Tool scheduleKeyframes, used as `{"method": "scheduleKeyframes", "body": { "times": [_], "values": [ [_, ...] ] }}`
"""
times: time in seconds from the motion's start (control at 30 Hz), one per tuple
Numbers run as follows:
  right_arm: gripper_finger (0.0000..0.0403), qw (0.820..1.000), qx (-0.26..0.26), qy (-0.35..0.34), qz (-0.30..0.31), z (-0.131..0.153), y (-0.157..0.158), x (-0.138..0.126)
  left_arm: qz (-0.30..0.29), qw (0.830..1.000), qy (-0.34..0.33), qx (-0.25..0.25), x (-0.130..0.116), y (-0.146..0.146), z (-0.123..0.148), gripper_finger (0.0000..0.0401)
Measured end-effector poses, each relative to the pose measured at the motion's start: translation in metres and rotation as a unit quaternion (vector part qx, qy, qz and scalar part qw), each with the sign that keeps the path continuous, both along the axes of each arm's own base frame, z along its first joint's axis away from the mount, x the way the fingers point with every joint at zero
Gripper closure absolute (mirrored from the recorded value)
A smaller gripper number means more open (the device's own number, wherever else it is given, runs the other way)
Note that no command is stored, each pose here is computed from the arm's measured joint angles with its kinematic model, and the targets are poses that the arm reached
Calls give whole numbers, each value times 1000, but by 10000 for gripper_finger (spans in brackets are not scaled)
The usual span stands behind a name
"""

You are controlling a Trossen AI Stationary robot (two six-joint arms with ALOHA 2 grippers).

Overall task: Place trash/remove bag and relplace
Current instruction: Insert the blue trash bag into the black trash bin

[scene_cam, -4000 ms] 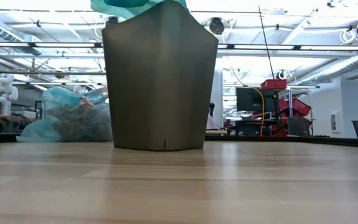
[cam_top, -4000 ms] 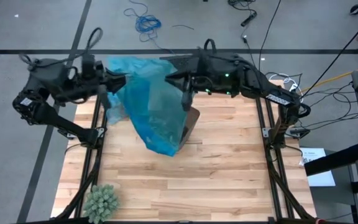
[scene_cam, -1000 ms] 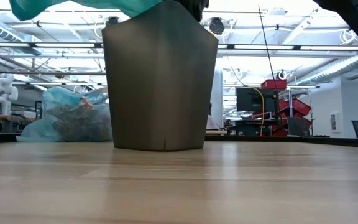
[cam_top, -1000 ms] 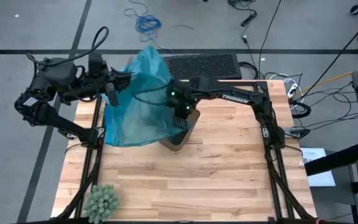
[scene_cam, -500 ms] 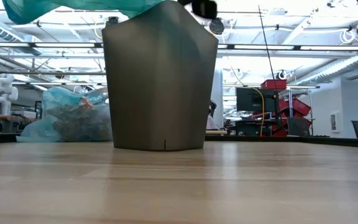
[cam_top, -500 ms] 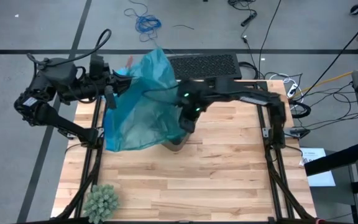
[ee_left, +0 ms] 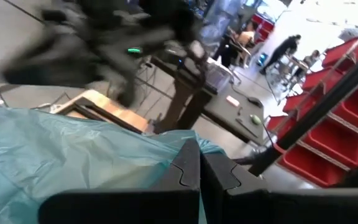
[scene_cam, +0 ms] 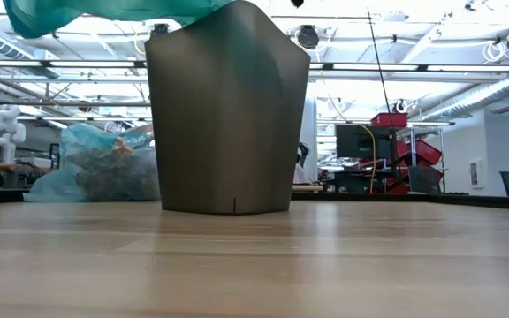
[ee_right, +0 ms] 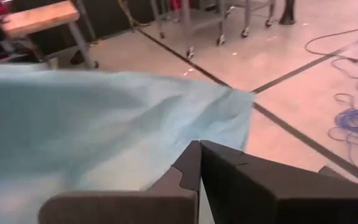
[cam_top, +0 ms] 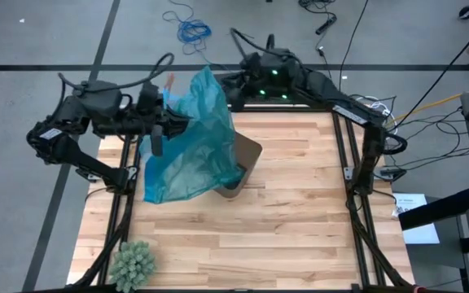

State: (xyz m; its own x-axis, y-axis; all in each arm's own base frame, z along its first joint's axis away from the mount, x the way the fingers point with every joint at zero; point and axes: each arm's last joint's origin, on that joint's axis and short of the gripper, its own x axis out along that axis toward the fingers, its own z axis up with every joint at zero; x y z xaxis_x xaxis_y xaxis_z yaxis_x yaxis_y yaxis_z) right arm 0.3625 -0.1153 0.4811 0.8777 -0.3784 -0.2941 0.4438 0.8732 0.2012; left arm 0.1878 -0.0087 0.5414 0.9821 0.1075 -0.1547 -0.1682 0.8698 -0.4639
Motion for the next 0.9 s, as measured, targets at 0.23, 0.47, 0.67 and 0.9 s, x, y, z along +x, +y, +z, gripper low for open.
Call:
{"method": "scheduleKeyframes", "body": {
  "times": [0.23,0.47,0.67,0.9],
  "values": [
    [403,997,38,32,58,-45,-23,41,-31,999,-30,7,13,-3,4,401],
    [403,974,117,168,101,-77,-4,39,-37,998,-44,6,9,-3,7,401],
    [403,952,148,233,129,-72,38,22,-38,999,-33,6,8,-3,5,401],
    [403,948,138,265,106,-83,63,28,-14,1000,5,11,7,-1,-2,401]
  ]
}}
